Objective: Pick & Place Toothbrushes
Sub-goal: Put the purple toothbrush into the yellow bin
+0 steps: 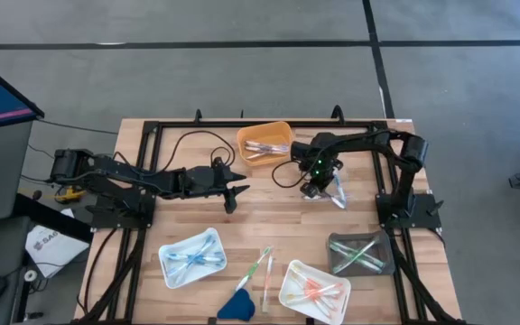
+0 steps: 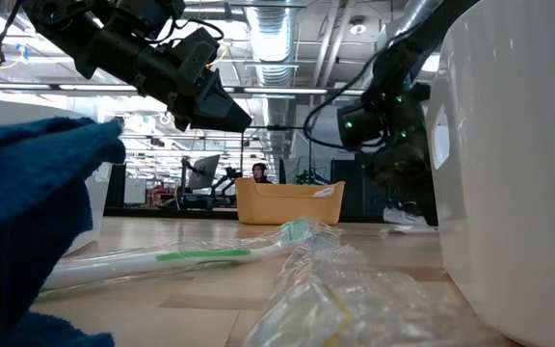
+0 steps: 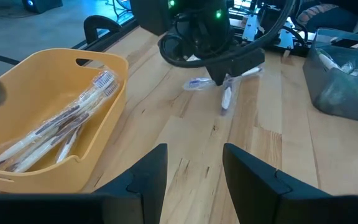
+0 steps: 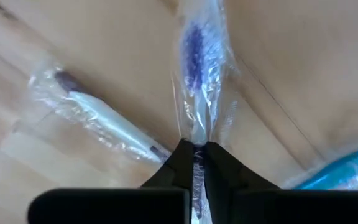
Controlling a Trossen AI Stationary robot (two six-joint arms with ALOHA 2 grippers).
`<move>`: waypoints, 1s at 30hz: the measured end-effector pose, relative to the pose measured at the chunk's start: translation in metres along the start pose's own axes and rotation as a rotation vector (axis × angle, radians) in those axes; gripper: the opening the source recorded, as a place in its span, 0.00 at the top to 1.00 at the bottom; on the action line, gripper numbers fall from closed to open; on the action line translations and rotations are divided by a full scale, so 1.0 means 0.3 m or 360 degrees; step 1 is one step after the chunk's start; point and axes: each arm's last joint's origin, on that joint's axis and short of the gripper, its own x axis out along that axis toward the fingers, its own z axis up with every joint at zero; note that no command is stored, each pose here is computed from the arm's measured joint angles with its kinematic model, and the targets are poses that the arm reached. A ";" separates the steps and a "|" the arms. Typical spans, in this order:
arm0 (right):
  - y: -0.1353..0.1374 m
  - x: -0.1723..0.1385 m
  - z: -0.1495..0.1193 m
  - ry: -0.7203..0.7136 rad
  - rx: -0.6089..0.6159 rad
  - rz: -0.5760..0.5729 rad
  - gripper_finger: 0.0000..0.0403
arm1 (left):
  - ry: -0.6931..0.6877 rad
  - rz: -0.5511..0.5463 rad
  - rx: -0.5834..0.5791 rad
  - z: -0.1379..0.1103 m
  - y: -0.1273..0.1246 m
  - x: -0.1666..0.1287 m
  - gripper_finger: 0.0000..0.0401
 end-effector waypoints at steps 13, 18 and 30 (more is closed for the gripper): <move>0.057 -0.208 0.035 -0.0072 -0.0143 -0.0021 0.98 | 0.0005 0.0001 0.0001 -0.001 0.000 0.000 0.63; 0.070 -0.364 0.069 -0.0284 -0.0205 -0.0014 0.97 | 0.0007 0.0001 0.0002 -0.001 0.000 0.000 0.63; 0.094 -0.730 0.130 -0.1126 -0.0655 -0.0003 0.99 | 0.0009 0.0001 0.0003 -0.002 0.000 0.000 0.63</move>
